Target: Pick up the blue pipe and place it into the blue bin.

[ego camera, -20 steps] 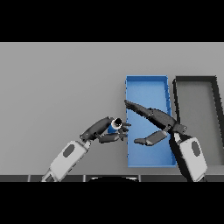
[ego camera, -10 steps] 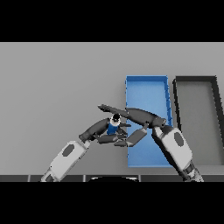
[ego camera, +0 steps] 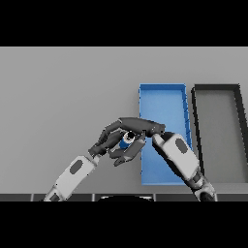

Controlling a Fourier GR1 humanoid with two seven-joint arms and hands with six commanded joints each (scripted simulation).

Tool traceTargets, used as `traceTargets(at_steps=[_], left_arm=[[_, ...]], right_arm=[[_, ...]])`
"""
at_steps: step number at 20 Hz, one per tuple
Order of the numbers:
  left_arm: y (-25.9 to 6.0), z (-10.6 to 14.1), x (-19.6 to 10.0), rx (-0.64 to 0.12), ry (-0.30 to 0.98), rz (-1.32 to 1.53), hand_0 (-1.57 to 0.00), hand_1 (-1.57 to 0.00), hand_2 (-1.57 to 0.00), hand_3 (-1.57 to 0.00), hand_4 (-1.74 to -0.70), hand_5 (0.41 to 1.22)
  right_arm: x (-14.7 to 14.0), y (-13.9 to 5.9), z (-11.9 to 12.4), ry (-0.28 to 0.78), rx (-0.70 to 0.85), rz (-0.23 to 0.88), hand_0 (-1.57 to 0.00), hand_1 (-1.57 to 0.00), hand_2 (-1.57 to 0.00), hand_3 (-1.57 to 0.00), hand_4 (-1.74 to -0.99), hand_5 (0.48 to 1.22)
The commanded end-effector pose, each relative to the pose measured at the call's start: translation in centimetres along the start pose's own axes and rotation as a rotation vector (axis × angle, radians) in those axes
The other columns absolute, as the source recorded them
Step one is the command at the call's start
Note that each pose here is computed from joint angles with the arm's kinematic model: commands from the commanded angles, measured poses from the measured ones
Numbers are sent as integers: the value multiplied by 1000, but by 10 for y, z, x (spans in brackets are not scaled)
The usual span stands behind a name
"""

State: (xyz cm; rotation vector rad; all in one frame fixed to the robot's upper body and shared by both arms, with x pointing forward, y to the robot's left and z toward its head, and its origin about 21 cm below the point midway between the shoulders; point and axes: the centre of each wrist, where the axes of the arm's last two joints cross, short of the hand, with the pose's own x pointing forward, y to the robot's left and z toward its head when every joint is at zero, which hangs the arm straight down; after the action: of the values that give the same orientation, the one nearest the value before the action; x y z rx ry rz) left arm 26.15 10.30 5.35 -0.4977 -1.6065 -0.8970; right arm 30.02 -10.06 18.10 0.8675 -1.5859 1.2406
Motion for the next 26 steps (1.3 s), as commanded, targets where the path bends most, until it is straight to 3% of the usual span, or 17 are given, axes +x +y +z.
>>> traceTargets(at_steps=[1,2,3,4,6,8,11,13,14,15,17,20,23,26], left_arm=[[2,1,0,-2,-29,-7,-1571,-1543,-1571,-1211,-1665,1221],[4,-4,2,1,-33,11,-1571,-1548,-1571,-1283,-1680,1221],[-1,-2,0,-9,-55,39,-1571,-1553,-1571,-1340,-1692,1221],[-2,-2,0,-11,-70,64,-1571,-1557,-1571,-1386,-1702,1221],[-3,-1,-3,-9,-80,89,-1571,-1562,-1571,-1453,-1716,1221],[0,-1,-3,-2,-74,76,-1571,-1565,-1571,-1495,-1723,1221],[4,0,-3,-6,-64,74,-1571,-1568,-1571,-1532,-1729,1221],[3,0,2,-11,-72,69,-1571,-1569,-1571,-1546,-1729,1221],[3,-2,2,-7,-81,67,-1571,-1569,-1571,-1442,-1724,1221],[5,1,2,-14,-75,54,-1569,-1513,-1458,-1468,-1656,1221],[5,3,-1,-28,-62,2,-1045,-991,-950,-963,-1426,1221],[7,4,0,-64,-71,-46,-535,-507,-486,-492,-1144,1221],[8,3,-5,-60,-63,-108,-273,-259,-248,-252,-955,972],[9,0,-6,-42,-58,-91,-139,-132,-127,-128,-876,781]], right_arm=[[2,0,-2,-11,14,-7,-869,-877,-881,-775,-1486,516],[1,-1,-1,-41,9,-20,-1010,-1016,-1019,-880,-1527,570],[0,1,-4,-46,19,-45,-1122,-1127,-1129,-1018,-1498,638],[0,3,-6,-69,15,-54,-1212,-1216,-1218,-1128,-1474,755],[-3,3,-7,-91,8,-50,-1341,-1344,-1345,-1288,-1445,923],[-2,3,-4,-95,30,19,-1424,-1425,-1426,-1390,-1435,1030],[-1,6,-7,-107,33,32,-1496,-1496,-1497,-1478,-1455,1123],[0,8,-3,-142,43,-20,-1523,-1523,-1524,-1512,-1470,1158],[1,9,-4,-144,36,-28,-1532,-1533,-1533,-1523,-1475,1171],[-2,8,-1,-154,24,-33,-1540,-1540,-1541,-1533,-1478,1181],[0,8,-2,-126,19,-30,-1551,-1551,-1552,-1547,-1483,1195],[5,12,-4,-120,13,-22,-1561,-1561,-1561,-1559,-1486,1208],[2,13,-2,-117,1,-17,-1566,-1566,-1566,-1565,-1488,1214],[4,11,-6,-92,-12,-21,-1568,-1568,-1568,-1568,-1488,1218]])
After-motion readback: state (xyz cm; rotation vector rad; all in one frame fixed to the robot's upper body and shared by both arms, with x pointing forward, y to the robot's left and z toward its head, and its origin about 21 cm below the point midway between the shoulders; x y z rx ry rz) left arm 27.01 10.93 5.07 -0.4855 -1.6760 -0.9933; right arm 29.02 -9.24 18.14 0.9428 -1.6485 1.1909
